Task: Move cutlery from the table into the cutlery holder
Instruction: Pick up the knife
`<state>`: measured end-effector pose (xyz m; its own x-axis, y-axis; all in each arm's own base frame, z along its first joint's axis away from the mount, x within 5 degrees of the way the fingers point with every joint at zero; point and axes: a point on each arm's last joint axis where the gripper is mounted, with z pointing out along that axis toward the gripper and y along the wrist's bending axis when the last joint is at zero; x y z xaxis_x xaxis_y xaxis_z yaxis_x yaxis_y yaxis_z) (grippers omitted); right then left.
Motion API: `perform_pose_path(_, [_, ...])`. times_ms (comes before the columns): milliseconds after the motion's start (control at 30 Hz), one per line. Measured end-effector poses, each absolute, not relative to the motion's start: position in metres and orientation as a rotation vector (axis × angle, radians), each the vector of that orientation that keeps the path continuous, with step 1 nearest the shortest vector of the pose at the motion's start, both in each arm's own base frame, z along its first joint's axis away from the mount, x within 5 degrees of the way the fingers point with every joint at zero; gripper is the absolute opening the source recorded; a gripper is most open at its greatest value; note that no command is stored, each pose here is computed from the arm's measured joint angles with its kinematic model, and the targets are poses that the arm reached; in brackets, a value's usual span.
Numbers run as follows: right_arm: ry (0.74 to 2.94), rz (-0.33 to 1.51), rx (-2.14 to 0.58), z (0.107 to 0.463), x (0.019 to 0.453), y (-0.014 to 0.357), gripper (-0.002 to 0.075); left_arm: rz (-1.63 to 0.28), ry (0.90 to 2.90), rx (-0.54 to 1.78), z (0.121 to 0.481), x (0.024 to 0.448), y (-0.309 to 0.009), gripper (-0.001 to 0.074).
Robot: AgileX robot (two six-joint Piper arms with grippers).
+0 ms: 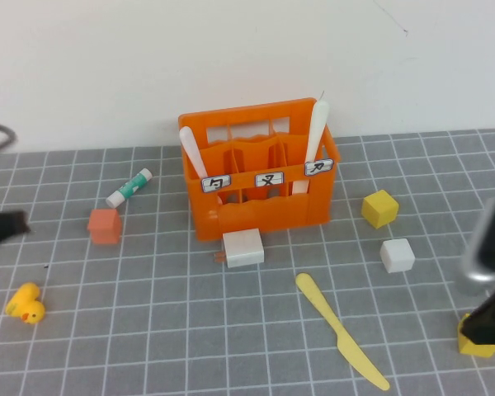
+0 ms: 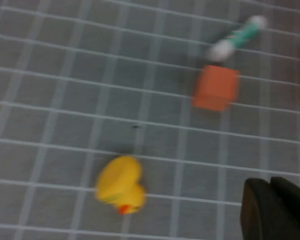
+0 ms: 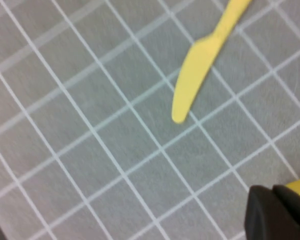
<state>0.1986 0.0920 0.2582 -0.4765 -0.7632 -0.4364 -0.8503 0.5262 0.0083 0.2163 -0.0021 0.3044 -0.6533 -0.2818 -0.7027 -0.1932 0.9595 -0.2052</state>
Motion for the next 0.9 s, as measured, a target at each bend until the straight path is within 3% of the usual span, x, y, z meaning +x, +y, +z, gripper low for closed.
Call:
perform_pose_path(200, [2.374, 0.178, -1.418, 0.256, 0.223, 0.141, -0.0003, -0.287, 2.184, -0.217, 0.298, 0.181, -0.018, 0.0000])
perform_pose_path(467, [2.330, 0.251, -1.366, 0.231, 0.262, 0.192, 0.0007, -0.234, 2.123, -0.087, 0.305, 0.138, -0.016, 0.0000])
perform_pose_path(567, [2.348, 0.267, -1.395, 0.215, 0.277, 0.204, 0.0102, -0.219, 2.111, -0.048, 0.303, 0.131, -0.017, 0.0000])
perform_pose_path(733, [2.375, 0.277, -1.408, 0.194, 0.301, 0.221, 0.0386, -0.216, 2.091, -0.050, 0.292, 0.126, -0.016, 0.0000])
perform_pose_path(900, [2.420, 0.271, -1.362, 0.174, 0.321, 0.233, 0.0465, -0.189, 2.072, -0.028, 0.293, 0.123, -0.015, 0.0000])
